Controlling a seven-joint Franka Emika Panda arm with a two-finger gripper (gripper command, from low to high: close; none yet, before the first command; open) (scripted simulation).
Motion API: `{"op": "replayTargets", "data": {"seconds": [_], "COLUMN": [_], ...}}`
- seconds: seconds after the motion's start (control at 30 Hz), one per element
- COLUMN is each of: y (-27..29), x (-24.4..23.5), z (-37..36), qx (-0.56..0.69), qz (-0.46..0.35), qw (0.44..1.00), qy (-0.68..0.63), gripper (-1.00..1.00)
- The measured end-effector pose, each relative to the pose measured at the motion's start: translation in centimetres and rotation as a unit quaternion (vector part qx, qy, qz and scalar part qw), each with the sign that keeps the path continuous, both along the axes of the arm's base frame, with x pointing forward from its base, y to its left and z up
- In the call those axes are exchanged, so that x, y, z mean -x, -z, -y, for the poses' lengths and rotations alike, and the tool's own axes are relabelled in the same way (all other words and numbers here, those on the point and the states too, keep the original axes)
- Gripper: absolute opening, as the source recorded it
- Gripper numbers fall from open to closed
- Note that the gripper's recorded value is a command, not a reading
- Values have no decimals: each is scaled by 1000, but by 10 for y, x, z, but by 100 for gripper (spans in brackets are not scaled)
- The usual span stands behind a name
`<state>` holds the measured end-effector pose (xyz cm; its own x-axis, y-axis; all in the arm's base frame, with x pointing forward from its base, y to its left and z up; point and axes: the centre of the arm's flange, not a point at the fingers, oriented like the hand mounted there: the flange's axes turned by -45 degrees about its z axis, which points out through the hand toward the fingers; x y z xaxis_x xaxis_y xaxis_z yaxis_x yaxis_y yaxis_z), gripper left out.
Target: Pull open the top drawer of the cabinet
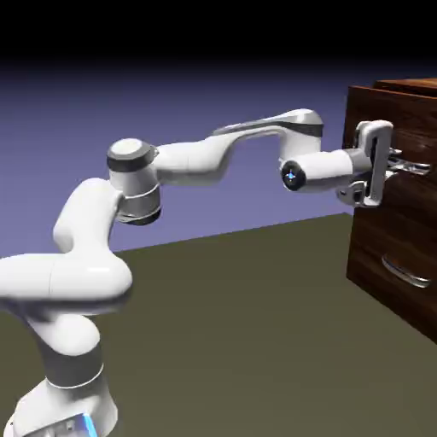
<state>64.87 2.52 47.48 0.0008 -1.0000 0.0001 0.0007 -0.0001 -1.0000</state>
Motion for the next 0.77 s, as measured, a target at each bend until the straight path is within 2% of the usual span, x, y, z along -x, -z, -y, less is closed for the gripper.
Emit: {"op": "replayTargets", "data": {"seconds": [0.67,0.7,0.77], "y": [0,0,0], "x": [208,209,209], "z": [0,0,0], "qx": [0,0,0], "qz": [0,0,-1], "qw": [1000,1000,1000], "qy": [0,0,0], "gripper": [-100,100,100]}}
